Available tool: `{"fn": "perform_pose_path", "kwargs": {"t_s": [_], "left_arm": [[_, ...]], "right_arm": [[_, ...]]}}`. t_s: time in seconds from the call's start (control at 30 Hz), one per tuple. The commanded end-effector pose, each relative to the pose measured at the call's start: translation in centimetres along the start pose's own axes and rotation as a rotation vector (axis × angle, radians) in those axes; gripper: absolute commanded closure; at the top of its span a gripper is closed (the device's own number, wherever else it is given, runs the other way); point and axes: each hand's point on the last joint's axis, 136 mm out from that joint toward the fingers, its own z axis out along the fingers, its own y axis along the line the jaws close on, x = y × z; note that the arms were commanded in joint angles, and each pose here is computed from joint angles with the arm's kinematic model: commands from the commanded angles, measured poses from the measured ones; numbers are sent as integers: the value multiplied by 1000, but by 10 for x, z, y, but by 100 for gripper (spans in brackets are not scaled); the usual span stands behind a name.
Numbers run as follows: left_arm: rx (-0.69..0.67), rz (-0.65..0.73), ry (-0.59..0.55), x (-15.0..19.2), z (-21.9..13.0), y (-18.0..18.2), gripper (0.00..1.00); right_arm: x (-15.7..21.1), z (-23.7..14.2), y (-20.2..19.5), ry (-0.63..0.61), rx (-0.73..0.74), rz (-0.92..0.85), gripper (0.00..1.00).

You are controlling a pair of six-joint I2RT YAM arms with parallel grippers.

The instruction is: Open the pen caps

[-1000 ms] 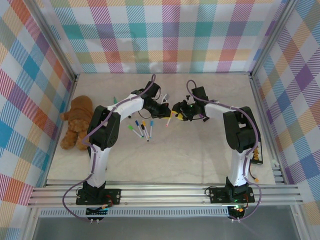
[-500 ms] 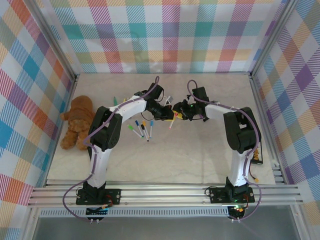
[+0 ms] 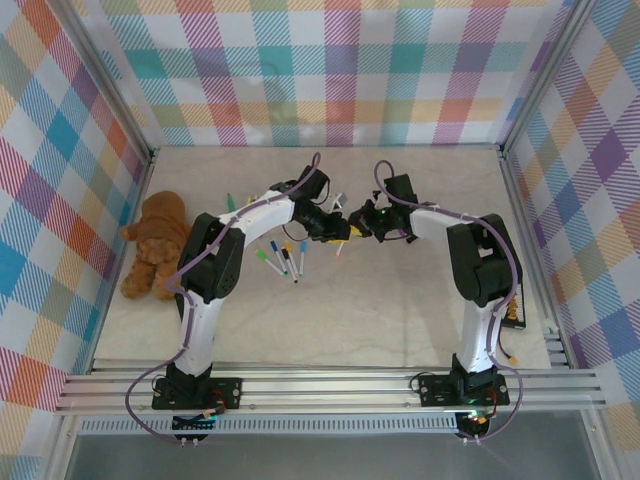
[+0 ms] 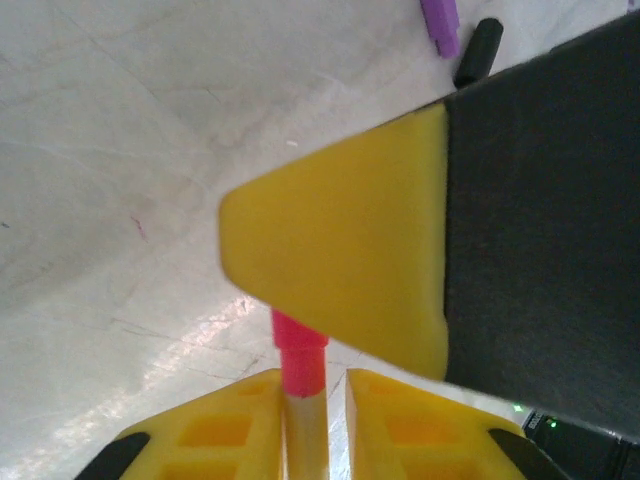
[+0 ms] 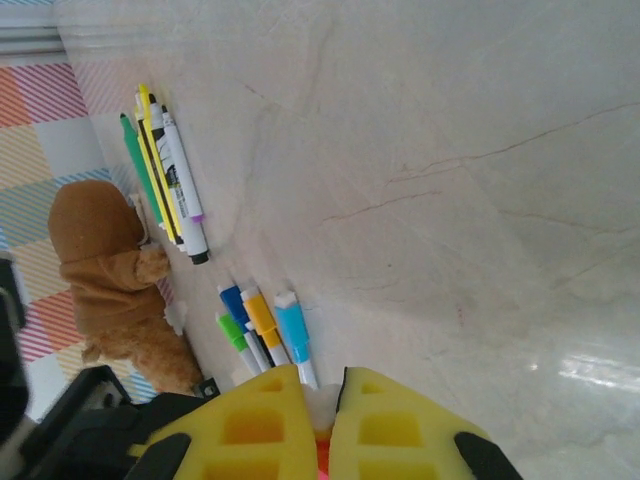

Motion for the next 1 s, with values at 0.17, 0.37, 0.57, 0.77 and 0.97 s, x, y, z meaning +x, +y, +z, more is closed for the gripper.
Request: {"fn": "perform_pose_path", "kwargs": {"t_s": [0.17, 0.37, 0.57, 0.77, 0.97], "left_arm": [[1, 31, 17, 20, 4, -15, 99], [-38, 35, -53, 24, -16, -18, 100], [-12, 110, 34, 127, -67, -60, 100], [-45, 160, -47, 117, -100, -70, 100], [-351, -15, -125, 22, -96, 30, 100]], "right_arm": [[4, -12, 26, -15, -50, -33, 100], [-14, -28, 3, -106, 25, 10, 100], [-104, -106, -30, -314, 34, 130, 100], [-111, -103, -14, -295, 9, 101, 100], [-98, -101, -24, -280, 178, 16, 100]]}}
